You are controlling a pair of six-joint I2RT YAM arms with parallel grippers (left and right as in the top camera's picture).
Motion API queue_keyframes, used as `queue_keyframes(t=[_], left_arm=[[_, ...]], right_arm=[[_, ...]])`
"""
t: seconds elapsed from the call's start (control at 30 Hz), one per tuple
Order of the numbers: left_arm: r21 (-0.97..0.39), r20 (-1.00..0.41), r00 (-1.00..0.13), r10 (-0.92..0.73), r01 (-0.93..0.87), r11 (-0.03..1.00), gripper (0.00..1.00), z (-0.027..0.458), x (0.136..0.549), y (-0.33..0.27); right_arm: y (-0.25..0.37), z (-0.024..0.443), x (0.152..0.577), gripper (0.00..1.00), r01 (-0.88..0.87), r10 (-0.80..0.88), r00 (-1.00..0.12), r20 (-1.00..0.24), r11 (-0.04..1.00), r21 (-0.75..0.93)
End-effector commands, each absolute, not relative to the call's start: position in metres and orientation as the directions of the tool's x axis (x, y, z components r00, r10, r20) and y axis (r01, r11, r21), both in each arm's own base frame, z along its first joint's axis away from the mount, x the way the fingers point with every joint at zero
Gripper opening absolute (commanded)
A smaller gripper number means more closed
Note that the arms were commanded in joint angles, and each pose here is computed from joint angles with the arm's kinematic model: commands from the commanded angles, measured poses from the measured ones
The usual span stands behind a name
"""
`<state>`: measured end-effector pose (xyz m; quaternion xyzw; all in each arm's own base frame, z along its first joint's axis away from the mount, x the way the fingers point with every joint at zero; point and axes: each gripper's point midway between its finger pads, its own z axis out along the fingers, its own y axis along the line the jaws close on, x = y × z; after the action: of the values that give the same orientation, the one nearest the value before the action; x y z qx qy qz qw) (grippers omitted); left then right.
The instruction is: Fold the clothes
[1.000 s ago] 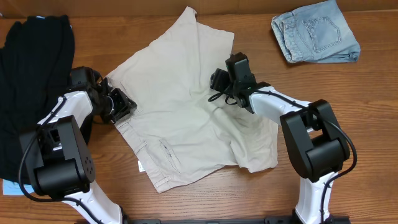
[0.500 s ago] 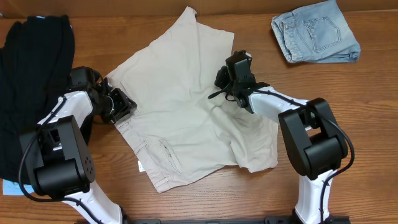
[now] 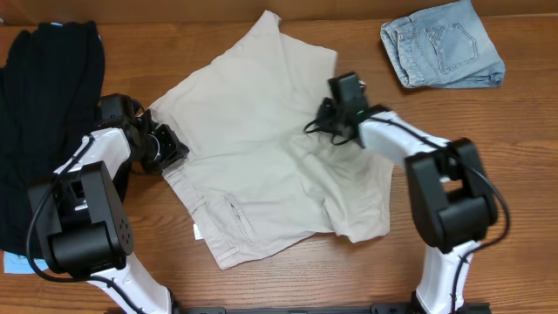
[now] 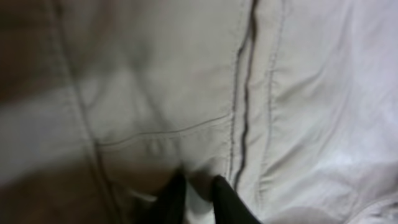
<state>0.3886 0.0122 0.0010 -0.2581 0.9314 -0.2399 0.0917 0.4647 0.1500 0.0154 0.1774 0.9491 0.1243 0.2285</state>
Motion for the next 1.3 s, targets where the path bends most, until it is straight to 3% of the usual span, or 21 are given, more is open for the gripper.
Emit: queue_keyframes(t=[0.0,0.2,0.47,0.7,0.73,0.8,0.83,0.9,1.03,1.27], left_arm=[[-0.377,0.041,-0.874,-0.485,-0.463,0.802,0.15,-0.047,0.356,0.010],[-0.358,0.051,-0.889,-0.456,-0.442,0.822,0.13,-0.048,0.349,0.011],[-0.319,0.050,-0.915,-0.401,-0.395,0.861,0.07,-0.047,0.343,0.016],[-0.215,0.022,-0.931,-0.364,-0.360,0.908,0.05,-0.022,0.359,0.038],[-0.194,0.010,-0.934,-0.357,-0.353,0.916,0.05,-0.016,0.364,0.043],[-0.175,-0.013,-0.935,-0.353,-0.345,0.922,0.05,-0.003,0.375,0.049],[-0.178,-0.032,-0.937,-0.348,-0.337,0.924,0.04,0.004,0.382,0.051],[-0.184,-0.073,-0.935,-0.348,-0.330,0.926,0.04,0.015,0.396,0.054],[-0.200,-0.178,-0.925,-0.335,-0.300,0.933,0.04,0.036,0.428,0.055],[-0.203,-0.372,-0.892,-0.255,-0.190,0.961,0.04,0.058,0.478,0.040]], right_arm=[[0.100,0.081,0.471,0.04,0.323,0.434,-0.787,-0.439,0.896,0.305],[0.060,0.089,0.418,0.04,0.419,0.477,-0.837,-0.269,0.874,0.247],[0.059,0.070,0.339,0.04,0.472,0.474,-0.881,0.004,0.876,0.099],[0.059,0.079,0.325,0.06,0.473,0.472,-0.881,0.034,0.876,0.090],[0.060,0.084,0.328,0.12,0.469,0.470,-0.882,0.016,0.876,0.108],[0.063,0.096,0.338,0.33,0.447,0.458,-0.888,-0.040,0.881,0.155],[0.064,0.103,0.345,0.56,0.417,0.437,-0.896,-0.083,0.890,0.183],[0.069,0.117,0.360,0.78,0.347,0.388,-0.907,-0.164,0.909,0.232],[0.073,0.141,0.389,0.90,0.228,0.310,-0.900,-0.307,0.934,0.275],[0.078,0.153,0.413,0.94,0.163,0.283,-0.868,-0.407,0.938,0.305]])
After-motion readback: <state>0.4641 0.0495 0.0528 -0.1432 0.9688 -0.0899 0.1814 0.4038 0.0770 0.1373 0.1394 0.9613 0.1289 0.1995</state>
